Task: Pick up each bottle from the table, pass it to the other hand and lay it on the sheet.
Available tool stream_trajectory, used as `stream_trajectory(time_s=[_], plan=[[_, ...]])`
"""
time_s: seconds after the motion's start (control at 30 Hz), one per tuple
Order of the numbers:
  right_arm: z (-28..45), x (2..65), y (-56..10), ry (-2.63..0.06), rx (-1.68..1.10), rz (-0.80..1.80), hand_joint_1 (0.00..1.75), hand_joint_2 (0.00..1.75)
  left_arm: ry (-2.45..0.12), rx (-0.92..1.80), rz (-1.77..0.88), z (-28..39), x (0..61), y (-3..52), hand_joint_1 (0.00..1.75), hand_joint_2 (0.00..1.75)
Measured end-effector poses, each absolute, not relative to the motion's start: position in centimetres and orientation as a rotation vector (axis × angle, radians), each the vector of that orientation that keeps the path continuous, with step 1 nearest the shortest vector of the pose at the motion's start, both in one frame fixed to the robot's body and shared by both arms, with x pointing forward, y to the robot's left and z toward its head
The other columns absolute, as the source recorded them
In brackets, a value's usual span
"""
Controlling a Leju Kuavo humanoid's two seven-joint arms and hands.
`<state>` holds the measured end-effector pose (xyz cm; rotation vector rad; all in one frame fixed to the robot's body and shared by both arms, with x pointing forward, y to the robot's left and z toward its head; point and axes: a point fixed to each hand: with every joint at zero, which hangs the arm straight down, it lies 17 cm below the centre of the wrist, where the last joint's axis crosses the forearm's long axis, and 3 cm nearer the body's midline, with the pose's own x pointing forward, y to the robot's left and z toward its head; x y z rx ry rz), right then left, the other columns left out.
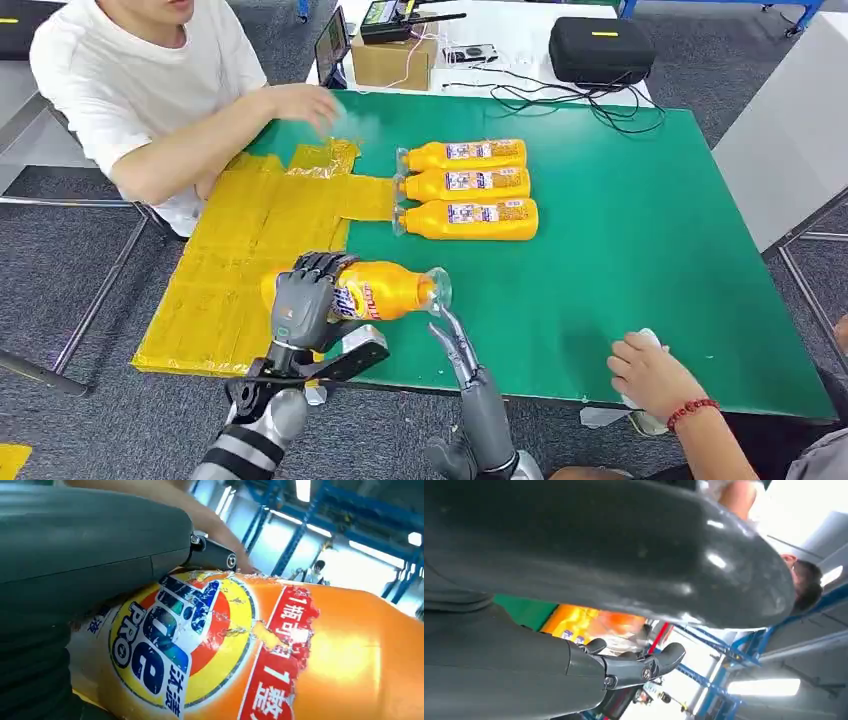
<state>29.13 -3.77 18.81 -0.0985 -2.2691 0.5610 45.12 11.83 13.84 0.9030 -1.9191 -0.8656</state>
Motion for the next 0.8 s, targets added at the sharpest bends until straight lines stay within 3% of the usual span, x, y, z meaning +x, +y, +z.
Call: stream_trajectory(time_s=[0.63,0.7,0.73,0.8], plan=[[16.9,29.8,-3.2,-2.238,-0.040,0.627,0.00,0.00,-1.495,0.841,-1.315,2.5,50.1,15.1,1.75,1.75],[16.7,29.9,-3.4,-2.234,-0.046,0.627,0.00,0.00,-1.449,0.825,-1.326,1.9,50.4,15.4,1.57,1.75],[16.6,30.0,-3.4,-2.232,-0.048,0.628,0.00,0.00,-1.437,0.821,-1.327,1.7,50.5,15.5,1.40,1.75],[16.5,30.2,-3.6,-2.229,-0.055,0.629,0.00,0.00,-1.404,0.816,-1.327,1.4,50.7,15.8,0.02,1.75]])
